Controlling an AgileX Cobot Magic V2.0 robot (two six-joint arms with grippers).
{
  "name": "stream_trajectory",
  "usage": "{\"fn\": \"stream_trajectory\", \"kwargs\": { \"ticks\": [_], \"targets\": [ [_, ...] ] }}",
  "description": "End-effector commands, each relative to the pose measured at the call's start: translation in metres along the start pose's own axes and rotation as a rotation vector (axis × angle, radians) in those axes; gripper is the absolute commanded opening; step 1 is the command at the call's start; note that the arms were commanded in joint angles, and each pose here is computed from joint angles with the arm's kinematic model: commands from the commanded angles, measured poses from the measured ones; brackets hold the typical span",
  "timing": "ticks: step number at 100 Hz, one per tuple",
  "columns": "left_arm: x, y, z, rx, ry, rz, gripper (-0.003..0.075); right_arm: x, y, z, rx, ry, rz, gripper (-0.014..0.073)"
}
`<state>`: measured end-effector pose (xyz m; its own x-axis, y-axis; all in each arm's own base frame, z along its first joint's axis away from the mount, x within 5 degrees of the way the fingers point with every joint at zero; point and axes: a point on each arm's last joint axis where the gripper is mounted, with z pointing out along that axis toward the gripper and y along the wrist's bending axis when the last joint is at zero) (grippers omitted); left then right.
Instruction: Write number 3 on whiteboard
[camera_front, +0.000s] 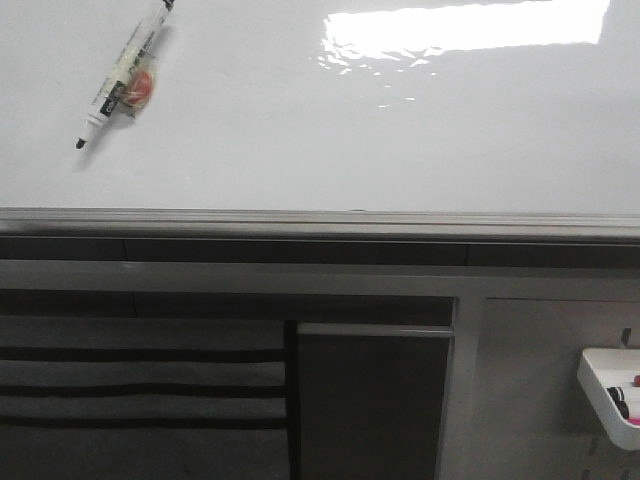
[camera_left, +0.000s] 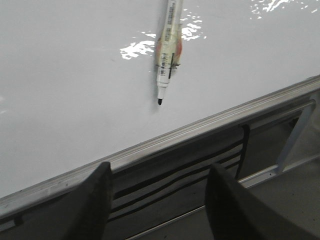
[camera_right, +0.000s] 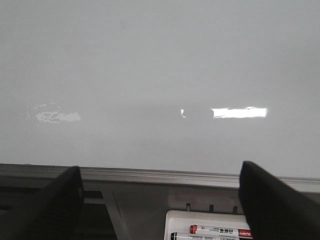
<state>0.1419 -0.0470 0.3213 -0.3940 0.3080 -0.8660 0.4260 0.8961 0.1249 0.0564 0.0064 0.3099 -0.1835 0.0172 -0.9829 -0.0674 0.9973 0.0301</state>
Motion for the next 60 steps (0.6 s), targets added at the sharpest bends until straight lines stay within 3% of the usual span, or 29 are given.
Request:
{"fn": "stream_trajectory", "kwargs": {
  "ticks": [1, 33, 60],
  "targets": [
    [-0.024, 0.002, 0.014, -0.009, -0.094, 0.005, 0.0367, -0.017, -0.001, -0.001, 0.01, -0.087, -0.001, 0.0571],
    [-0.042, -0.005, 0.089, 0.038, -0.037, 0.025, 0.0367, -0.017, 0.0, -0.001, 0.01, -0.084, 0.0, 0.0571],
    [-0.049, -0.002, 0.134, 0.008, -0.052, 0.059, 0.0367, -0.017, 0.0, -0.001, 0.009, -0.083, 0.0, 0.0571]
  ]
}}
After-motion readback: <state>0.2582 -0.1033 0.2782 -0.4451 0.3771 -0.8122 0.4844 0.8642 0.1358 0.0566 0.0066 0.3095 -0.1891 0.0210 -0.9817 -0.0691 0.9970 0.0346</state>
